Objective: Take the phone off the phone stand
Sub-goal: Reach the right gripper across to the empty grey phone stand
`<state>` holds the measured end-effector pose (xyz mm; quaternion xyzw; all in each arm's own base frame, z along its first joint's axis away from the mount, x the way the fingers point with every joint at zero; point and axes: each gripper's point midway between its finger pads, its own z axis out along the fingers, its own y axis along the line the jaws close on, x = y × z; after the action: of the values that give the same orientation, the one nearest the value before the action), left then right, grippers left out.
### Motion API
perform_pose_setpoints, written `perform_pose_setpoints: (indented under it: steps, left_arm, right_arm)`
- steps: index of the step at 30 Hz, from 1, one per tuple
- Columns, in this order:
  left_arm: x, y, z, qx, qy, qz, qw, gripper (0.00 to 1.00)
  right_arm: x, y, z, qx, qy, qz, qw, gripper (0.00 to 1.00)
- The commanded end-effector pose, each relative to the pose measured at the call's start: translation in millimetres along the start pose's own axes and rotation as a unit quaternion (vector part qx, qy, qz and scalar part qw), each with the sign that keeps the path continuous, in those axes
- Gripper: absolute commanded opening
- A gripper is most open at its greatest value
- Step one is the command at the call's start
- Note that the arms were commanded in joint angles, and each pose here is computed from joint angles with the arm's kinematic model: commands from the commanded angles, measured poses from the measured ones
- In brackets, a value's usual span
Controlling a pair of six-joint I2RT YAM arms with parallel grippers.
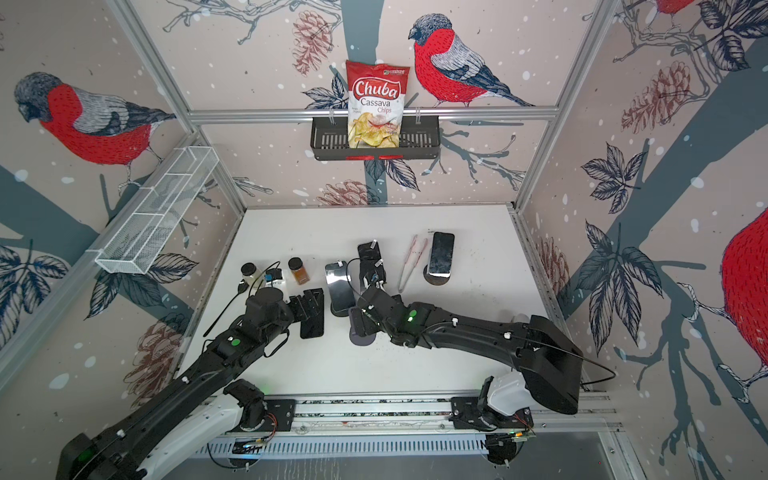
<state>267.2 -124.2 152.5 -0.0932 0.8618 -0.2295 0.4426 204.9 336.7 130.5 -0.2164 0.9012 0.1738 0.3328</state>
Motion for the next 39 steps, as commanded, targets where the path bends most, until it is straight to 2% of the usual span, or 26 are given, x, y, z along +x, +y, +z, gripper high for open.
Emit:
perform_pose_setpoints:
  steps: [1,10,14,20,32,39]
  left_arm:
    - [-9.1,-6.1,-1.7,0.021,-0.029,-0.013,0.999,0.96]
    - [-0.8,-9.1,0.1,0.035,-0.013,-0.002,0.999,0.96]
    - [-0.5,-8.6,0.2,0.033,-0.011,0.004,0.999,0.96]
    - [1.7,-9.2,2.5,0.035,-0.007,0.011,0.999,0.96]
    - [8.1,-11.1,7.5,0.041,0.008,0.021,0.999,0.96]
    - [6.2,-9.3,6.6,0.035,0.004,0.026,0.999,0.96]
  right_arm:
    - [-2.7,4.3,4.9,0.020,-0.003,0.002,1.000,0.99]
    - [-2.3,4.5,27.0,0.072,0.004,0.018,0.997,1.00]
    - [-2.2,8.3,35.0,0.081,0.011,0.011,0.997,0.96]
    - [2.5,12.7,42.9,0.098,0.024,0.000,0.995,0.86]
    - [10.8,14.4,39.5,0.109,0.028,-0.013,0.994,0.58]
    - [12.5,18.1,23.9,0.091,0.028,-0.024,0.995,0.50]
